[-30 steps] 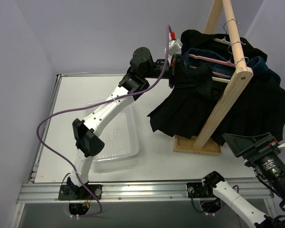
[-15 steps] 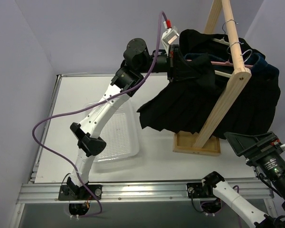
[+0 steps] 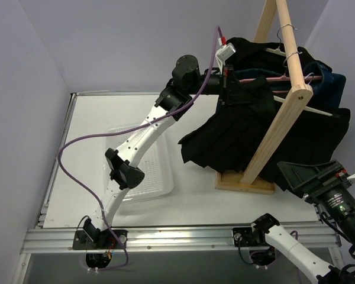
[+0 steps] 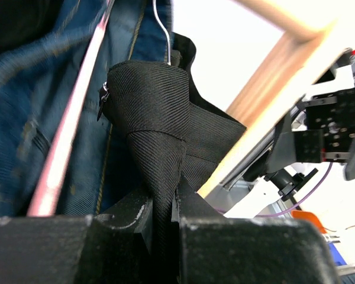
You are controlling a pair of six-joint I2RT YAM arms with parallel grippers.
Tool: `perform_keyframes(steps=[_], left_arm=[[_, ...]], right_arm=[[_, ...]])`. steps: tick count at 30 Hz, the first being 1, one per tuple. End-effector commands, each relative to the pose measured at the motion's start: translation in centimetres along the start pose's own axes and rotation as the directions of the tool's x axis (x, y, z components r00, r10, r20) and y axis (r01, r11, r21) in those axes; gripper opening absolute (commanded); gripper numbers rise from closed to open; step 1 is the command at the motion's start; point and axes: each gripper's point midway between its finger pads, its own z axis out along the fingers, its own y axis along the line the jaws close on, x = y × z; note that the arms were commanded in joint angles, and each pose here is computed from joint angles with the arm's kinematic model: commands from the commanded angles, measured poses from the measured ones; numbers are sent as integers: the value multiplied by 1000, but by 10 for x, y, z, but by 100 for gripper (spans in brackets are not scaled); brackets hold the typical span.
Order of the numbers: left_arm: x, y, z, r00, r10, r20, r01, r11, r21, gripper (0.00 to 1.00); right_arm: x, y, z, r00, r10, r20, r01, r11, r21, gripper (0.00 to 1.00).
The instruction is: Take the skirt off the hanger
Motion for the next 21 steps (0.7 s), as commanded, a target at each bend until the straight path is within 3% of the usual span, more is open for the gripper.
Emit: perform_keyframes(steps=[1, 7, 9, 10, 12, 16, 17, 21], left_arm=[[-24, -32, 2, 995, 77, 65, -81, 995, 65, 2], [4, -11, 11, 1000, 11, -1, -11, 1000, 10, 2], [-1, -21, 4, 997, 75, -10, -75, 997, -22, 2], [15, -1, 3, 998, 57, -40, -59, 996, -70, 2], [5, -17, -11, 997, 76, -28, -78, 993, -86, 2], [25, 21, -59, 996, 15, -91, -37, 969, -244, 2], [15, 5, -70, 996, 42, -78, -60, 968, -244, 2], [13, 1, -111, 998, 44, -48, -57, 954, -295, 2]], right_arm=[[-7, 10, 11, 1000, -10, 24, 11, 1000, -14, 100], [-8, 4, 9, 999, -21, 38, 21, 1000, -4, 100], [-5, 1, 11, 999, -30, 26, 30, 1000, 8, 100], [-2, 2, 14, 999, -34, 12, 33, 999, 6, 100], [-1, 3, 17, 998, -66, 0, 66, 998, 7, 100], [-2, 2, 35, 984, -174, -45, 176, 982, 63, 100], [-1, 1, 37, 979, -194, -58, 198, 978, 71, 100], [-5, 15, 47, 953, -290, -88, 294, 955, 35, 100]])
